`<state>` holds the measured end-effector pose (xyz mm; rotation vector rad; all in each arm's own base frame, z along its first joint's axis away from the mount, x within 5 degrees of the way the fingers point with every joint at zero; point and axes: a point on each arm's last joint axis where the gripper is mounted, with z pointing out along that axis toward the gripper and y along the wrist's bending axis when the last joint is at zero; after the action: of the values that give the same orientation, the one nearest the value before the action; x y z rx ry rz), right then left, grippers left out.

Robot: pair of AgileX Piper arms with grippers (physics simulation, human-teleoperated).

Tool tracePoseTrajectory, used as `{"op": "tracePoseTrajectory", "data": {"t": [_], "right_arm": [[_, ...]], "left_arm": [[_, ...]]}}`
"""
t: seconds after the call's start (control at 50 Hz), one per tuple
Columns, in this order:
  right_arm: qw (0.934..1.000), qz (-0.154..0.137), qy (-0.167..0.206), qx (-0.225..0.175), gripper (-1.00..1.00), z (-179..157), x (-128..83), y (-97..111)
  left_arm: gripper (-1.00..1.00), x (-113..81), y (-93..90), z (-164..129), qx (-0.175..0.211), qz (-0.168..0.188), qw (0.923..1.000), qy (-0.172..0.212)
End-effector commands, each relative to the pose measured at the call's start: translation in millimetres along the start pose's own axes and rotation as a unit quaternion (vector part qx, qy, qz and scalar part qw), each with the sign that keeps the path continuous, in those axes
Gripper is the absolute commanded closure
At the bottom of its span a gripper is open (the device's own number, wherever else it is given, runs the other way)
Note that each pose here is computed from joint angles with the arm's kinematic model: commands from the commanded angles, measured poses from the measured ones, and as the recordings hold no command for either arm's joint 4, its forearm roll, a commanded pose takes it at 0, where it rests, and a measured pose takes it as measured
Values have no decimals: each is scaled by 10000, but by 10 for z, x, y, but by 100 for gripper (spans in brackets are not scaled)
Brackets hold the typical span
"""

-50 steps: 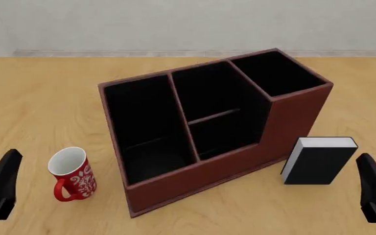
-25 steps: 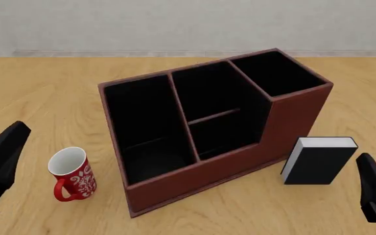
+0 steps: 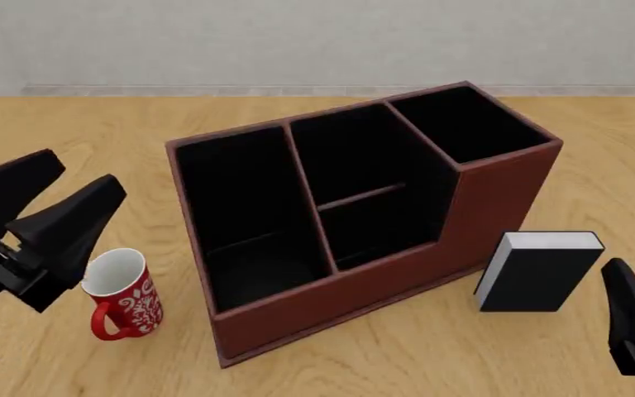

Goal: Pick up the book and place it in the back compartment of the caddy.

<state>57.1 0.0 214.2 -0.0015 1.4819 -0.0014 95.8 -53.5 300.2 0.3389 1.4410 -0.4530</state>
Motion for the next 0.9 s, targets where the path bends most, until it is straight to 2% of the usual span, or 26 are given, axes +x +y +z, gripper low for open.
{"op": "tracePoseTrajectory", "data": {"t": [0.02, 0.18, 0.26, 0.4, 0.48, 0.52, 0.9], "right_arm": [[10000, 2, 2, 0, -100, -1, -1, 0], [10000, -3, -5, 0, -100, -2, 0, 0], [10000, 1, 1, 0, -100, -4, -1, 0], [10000, -2, -3, 0, -100, -3, -1, 0], [10000, -3, -2, 0, -100, -3, 0, 0], [10000, 1, 2, 1, -100, -3, 0, 0], [10000, -2, -1, 0, -100, -4, 0, 0]], "left_arm": [[-100, 22, -133, 224, 500, -56, 9987, 25], [-100, 75, -222, 350, 760, -41, 9971, 94], [-100, 126, -270, 429, 874, -167, 9959, 159], [-100, 207, -447, 652, 1248, 79, 9917, 305], [-100, 240, -591, 762, 1530, 99, 9873, 413], [-100, 292, -657, 830, 1643, 372, 9848, 432], [-100, 287, -901, 1069, 1954, 166, 9797, 412]]}}
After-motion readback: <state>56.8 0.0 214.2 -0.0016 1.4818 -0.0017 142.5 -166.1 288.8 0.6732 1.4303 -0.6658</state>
